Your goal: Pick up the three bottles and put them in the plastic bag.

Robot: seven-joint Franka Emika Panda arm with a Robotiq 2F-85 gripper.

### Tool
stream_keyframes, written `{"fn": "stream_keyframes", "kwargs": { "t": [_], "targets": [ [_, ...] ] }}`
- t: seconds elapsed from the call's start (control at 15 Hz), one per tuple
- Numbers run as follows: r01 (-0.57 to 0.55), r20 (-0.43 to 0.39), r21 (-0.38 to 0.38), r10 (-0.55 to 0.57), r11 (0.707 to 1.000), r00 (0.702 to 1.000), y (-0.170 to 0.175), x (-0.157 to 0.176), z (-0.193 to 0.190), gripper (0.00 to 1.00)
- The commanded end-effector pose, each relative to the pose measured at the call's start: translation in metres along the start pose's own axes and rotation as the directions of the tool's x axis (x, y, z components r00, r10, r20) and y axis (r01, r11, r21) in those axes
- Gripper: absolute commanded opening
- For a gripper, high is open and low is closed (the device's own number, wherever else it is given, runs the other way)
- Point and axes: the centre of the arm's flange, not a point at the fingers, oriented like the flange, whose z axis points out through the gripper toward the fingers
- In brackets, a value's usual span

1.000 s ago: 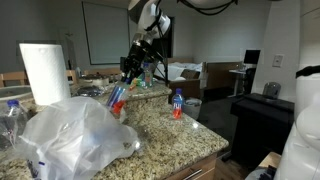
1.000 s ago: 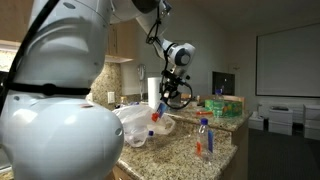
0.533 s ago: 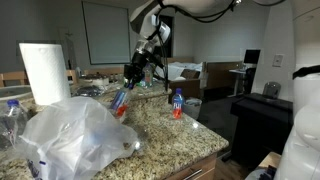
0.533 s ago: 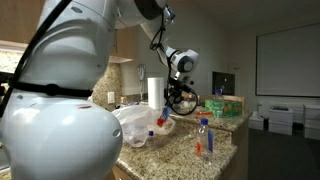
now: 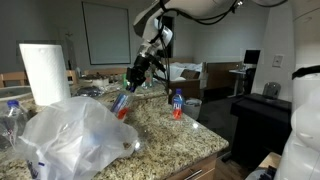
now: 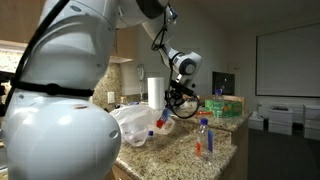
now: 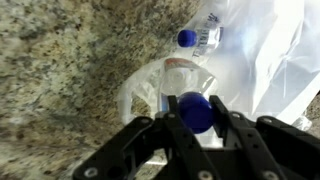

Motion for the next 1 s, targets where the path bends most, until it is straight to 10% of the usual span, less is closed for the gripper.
{"fn": "stream_keyframes", "kwargs": {
  "t": [0.0,0.4,0.93],
  "targets": [
    [0.062,0.007,0.053,-0.062,0.997,0.998,-0.042,-0.001,0.043,0.11],
    [0.124,-0.07,0.151,-0.115,0.981,0.991,-0.116,0.029,0.058,0.11],
    [-0.089,0.126,0.209,0.064,0.974,0.99,-0.119,0.01,0.18,0.1]
  ]
}}
